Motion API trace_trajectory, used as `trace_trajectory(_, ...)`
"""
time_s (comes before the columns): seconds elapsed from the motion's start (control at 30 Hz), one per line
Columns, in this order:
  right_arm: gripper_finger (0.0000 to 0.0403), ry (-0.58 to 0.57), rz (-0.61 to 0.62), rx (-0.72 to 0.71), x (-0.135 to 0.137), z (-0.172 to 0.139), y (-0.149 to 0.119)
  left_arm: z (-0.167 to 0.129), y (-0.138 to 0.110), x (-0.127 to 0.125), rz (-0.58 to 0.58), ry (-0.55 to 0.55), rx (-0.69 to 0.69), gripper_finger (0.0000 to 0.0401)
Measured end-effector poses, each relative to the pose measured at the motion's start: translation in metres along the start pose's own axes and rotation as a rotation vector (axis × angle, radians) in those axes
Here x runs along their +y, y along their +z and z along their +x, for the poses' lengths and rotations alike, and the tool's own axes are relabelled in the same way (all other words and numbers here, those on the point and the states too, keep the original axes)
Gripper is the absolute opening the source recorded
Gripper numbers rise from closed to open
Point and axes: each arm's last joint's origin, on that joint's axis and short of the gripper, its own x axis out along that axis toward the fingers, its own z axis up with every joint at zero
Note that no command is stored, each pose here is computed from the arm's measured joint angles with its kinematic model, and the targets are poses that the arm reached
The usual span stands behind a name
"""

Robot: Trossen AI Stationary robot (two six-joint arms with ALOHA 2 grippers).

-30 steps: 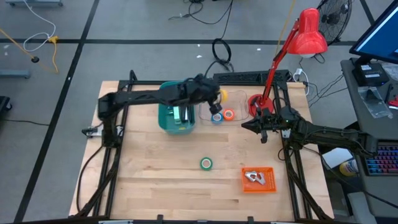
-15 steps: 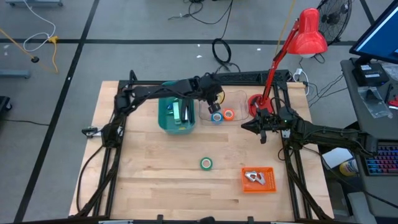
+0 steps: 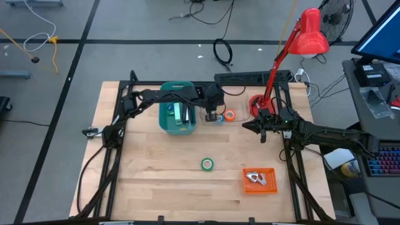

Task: Pick and place Stapler, Stapler remover, tape
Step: Put the yellow tape into the transparent bin

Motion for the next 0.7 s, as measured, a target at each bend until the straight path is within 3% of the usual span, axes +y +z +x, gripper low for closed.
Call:
trace_trajectory(0.57, 0.0004, -0.001, 0.026, 0.009, -0.0005, 0.0005, -0.0008, 0.0006, -0.0042, 0.0089, 0.075, 0.006, 0.018, 0.0037)
trace_trajectory(0.7, 0.0004, -0.001, 0.026, 0.009, -0.0005, 0.0005, -0.0008, 0.0007, -0.0037, 0.0094, 0.122, 0.007, 0.011, 0.0068)
